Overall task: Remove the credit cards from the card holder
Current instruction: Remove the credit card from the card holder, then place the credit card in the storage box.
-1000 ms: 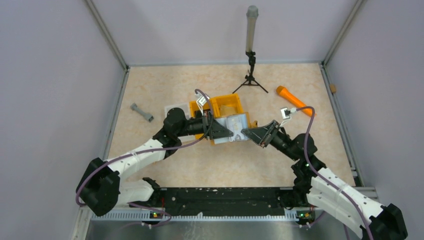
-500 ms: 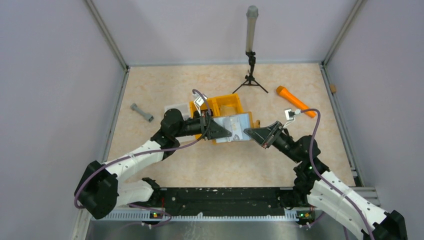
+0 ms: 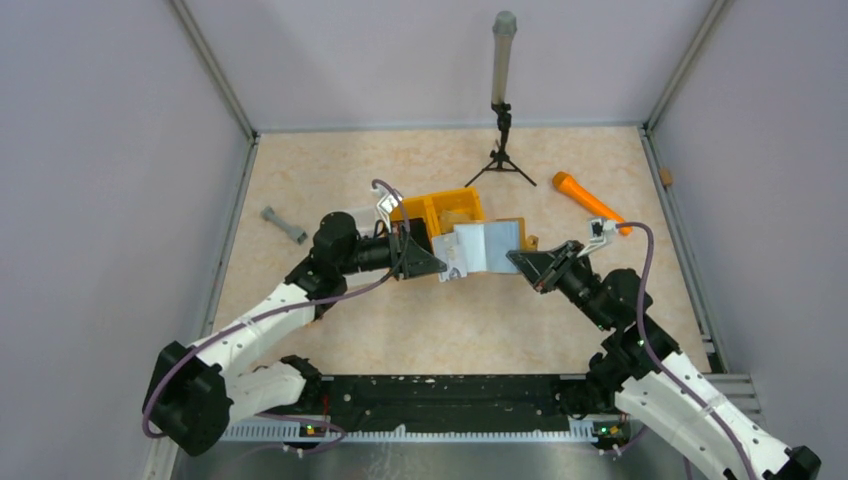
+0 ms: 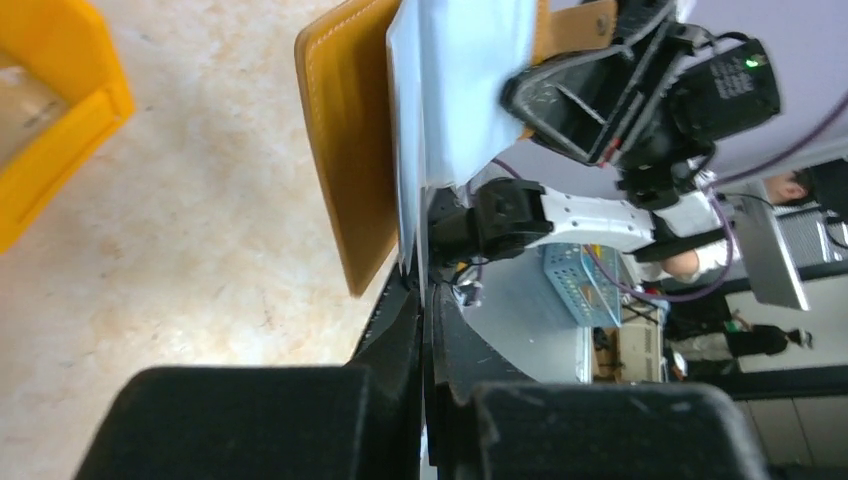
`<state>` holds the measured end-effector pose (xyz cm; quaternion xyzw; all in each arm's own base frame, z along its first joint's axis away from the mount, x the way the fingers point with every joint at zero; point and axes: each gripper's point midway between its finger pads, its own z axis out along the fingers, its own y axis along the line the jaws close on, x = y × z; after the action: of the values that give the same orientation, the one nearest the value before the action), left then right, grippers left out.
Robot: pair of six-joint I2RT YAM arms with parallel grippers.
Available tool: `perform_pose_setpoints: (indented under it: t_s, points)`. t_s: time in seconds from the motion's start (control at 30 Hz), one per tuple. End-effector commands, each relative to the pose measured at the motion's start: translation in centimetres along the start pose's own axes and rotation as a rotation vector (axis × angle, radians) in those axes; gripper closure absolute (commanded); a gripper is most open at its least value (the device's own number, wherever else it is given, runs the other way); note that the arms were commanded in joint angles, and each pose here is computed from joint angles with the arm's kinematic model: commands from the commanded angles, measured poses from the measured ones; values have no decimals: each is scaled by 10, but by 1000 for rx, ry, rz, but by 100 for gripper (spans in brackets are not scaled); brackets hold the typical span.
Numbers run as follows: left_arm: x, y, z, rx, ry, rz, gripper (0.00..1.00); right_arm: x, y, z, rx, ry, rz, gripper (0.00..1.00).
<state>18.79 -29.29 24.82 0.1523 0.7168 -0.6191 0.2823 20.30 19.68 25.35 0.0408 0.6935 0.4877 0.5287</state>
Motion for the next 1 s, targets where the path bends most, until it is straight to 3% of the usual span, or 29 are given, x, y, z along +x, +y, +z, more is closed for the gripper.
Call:
perform_pose_setpoints:
  t_s: [0.0,0.13,0.23,0.33,0.47,0.57,0.7,0.97]
  points:
    - [-15,14,-10,-155,-2,130,100,-24,-16,-8,140,-53,-143,100]
    - [-29,68,-45,-579,-11,201,100,-33,-26,-15,215,-64,-210,100]
    - [-53,95,-85,-926,-37,339,100,-44,-24,-22,234,-91,-248,100]
    - [-77,103,-122,-1253,-23,564,100,-54,-22,-28,248,-119,-278,100]
    - [-105,108,-152,-1511,16,778,100,-62,-16,-30,247,-124,-299,100]
    - [-104,122,-148,-1499,238,1003,100,-68,-8,-28,239,-115,-314,100]
    - [-108,142,-147,-1525,421,1195,100,-74,4,-24,220,-97,-334,100]
    - [-93,179,-138,-1379,610,1303,100,-83,13,-24,213,-90,-369,100]
